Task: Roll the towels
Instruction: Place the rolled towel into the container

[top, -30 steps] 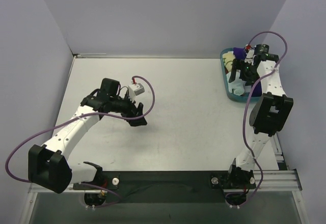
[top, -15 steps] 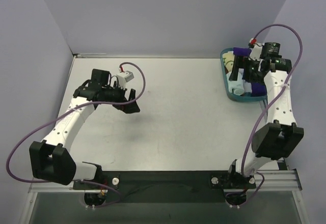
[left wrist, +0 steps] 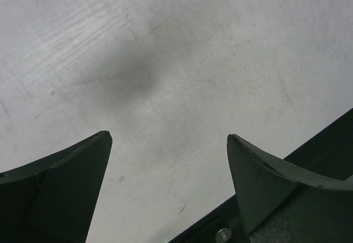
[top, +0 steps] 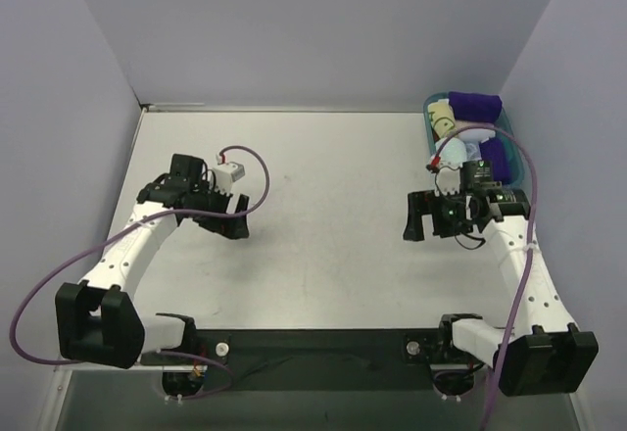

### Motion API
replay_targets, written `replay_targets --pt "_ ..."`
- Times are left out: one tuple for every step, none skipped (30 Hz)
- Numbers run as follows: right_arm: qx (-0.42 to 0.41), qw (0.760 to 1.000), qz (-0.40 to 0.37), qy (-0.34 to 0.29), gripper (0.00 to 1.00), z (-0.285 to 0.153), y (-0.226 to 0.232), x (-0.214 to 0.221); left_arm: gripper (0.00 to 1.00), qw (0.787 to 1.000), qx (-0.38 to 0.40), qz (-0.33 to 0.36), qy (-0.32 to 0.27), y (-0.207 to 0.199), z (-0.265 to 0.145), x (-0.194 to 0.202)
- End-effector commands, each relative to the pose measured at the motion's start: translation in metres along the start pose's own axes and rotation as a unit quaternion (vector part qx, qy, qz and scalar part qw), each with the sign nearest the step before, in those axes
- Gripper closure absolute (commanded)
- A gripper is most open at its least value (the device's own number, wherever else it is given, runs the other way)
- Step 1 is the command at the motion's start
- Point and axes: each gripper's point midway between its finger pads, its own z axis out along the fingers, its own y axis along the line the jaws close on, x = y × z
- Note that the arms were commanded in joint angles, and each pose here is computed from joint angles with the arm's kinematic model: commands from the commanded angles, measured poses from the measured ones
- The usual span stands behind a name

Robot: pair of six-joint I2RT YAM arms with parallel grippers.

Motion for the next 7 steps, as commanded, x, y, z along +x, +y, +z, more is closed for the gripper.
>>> replay_targets --pt "-0.011 1.000 -0.027 -0.004 0.00 0.002 0.007 0.017 0.03 0.999 -0.032 0.021 0.011 0.010 -0.003 0.020" --pt "-0.013 1.000 -0.028 -0.006 0.00 0.001 0.009 0.021 0.03 0.999 -0.042 0.026 0.003 0.012 -0.005 0.020" --pt "-0.017 0.999 -0.029 -0.006 0.00 0.001 0.011 0.023 0.03 0.999 -0.046 0.028 0.000 0.013 -0.008 0.020" --pt "-0.022 0.999 -0.029 -0.003 0.00 0.003 0.012 0.028 0.03 0.998 -0.050 0.032 -0.005 0.013 -0.010 0.018" --pt "-0.021 0.999 -0.031 -0.011 0.00 0.000 0.013 0.028 0.03 0.998 -0.052 0.038 -0.016 0.012 -0.014 0.015" --pt "-0.019 0.999 -0.034 -0.016 0.00 -0.002 0.013 0.027 0.03 0.997 -0.053 0.044 -0.020 0.012 -0.016 0.014" --pt "-0.017 0.999 -0.035 -0.018 0.00 -0.003 0.013 0.027 0.03 0.997 -0.056 0.045 -0.022 0.011 -0.018 0.014"
